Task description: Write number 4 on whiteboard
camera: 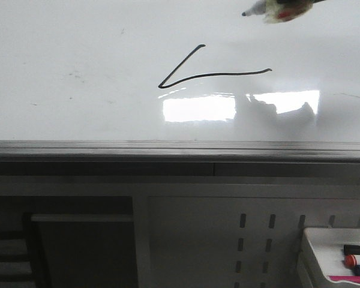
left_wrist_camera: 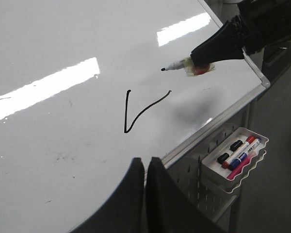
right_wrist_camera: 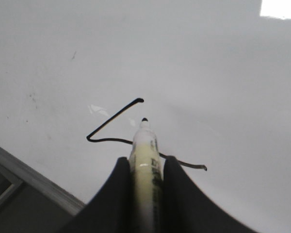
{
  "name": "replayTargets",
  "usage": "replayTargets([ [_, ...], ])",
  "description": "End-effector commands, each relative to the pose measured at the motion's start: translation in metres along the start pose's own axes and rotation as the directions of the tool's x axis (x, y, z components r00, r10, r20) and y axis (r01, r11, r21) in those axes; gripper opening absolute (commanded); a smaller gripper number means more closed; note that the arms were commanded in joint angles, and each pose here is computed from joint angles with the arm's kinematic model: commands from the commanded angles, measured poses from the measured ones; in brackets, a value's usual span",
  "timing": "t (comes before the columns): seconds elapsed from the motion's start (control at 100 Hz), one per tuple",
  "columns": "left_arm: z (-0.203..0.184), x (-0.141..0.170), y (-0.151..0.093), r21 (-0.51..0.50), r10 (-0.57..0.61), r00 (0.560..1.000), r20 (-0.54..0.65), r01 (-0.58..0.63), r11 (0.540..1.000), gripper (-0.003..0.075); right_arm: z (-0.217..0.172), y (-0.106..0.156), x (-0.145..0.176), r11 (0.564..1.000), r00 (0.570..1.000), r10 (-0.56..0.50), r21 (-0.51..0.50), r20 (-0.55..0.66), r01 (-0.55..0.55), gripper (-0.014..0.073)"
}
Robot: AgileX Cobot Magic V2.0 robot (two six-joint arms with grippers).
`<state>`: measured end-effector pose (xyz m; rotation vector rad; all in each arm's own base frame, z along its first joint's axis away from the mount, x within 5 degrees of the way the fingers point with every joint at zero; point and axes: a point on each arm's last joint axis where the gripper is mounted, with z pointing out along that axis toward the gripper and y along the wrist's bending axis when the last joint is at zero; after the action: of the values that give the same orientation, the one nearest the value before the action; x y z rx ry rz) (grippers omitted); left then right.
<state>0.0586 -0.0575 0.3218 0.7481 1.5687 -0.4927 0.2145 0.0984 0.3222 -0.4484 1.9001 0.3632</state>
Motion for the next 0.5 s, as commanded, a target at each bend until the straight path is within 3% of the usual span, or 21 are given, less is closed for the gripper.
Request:
replayTargets([
  [0.0,-0.002,-0.016,0.001,-0.006,-0.02,0.994,0.112,0.021,1.0,-0.002,0.002,-0.005,-0.019,0.999,0.995,-0.002,0.052,0.097,-0.003,-0.0059],
  [0.49,-0.002,-0.016,0.001,-0.006,-0.02,0.994,0.112,0.021,1.0,-0.002,0.036,-0.007,-0.031,0.999,0.998,0.001,0.043,0.058,-0.004,-0.006],
])
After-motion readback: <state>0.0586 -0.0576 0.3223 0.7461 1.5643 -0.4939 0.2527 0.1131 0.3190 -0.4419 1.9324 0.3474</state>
